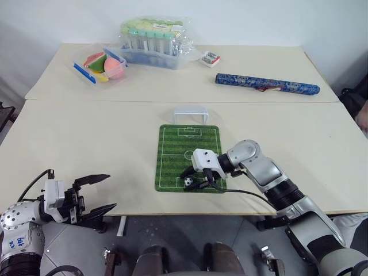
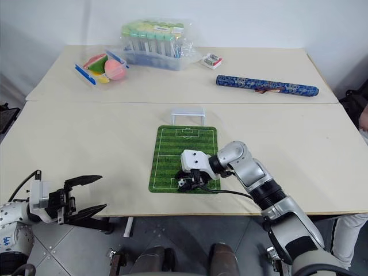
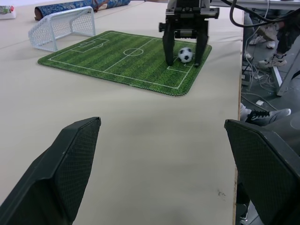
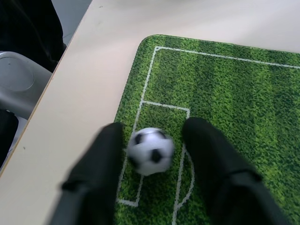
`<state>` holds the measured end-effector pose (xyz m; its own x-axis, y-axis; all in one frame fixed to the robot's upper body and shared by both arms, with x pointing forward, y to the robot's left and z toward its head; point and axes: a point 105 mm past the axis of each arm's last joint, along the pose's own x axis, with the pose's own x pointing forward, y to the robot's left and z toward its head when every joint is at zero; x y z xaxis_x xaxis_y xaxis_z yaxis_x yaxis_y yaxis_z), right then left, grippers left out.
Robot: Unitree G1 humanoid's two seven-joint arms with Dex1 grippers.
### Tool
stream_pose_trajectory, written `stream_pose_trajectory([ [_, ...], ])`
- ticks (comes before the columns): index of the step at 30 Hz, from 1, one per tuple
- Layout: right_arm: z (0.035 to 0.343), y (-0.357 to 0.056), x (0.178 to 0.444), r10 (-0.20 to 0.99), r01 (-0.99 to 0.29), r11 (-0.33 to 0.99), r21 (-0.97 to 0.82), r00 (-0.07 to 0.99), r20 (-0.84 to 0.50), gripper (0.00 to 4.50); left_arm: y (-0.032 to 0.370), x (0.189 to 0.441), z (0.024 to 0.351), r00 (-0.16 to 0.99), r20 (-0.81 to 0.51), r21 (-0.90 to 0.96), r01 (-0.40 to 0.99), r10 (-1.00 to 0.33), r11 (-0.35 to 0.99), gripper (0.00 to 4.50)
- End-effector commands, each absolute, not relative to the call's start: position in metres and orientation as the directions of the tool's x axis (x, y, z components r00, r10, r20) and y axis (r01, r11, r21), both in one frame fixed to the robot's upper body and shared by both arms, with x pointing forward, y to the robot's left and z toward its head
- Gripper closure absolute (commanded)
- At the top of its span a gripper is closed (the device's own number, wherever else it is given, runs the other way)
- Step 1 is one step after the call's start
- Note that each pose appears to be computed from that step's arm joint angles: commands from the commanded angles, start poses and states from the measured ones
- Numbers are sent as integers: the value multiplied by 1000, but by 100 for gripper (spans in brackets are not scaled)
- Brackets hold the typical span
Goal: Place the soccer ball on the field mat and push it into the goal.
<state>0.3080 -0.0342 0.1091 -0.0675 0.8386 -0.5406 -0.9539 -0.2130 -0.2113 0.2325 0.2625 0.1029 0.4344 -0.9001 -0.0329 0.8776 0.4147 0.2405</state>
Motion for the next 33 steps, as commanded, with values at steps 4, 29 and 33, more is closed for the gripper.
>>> stream_pose_trajectory([
  [4,117,-36,308,848,-950,-209,-232,-58,-527,136,263,235,111,440,-25,277,866,-898,416,0],
  [29,149,-29,268,901,-950,-181,-253,-56,-431,431,263,238,115,412,-10,267,879,-911,394,0],
  [33,137,-28,262,897,-962,-169,-214,-60,-438,446,265,240,118,416,-9,266,877,-909,399,0],
])
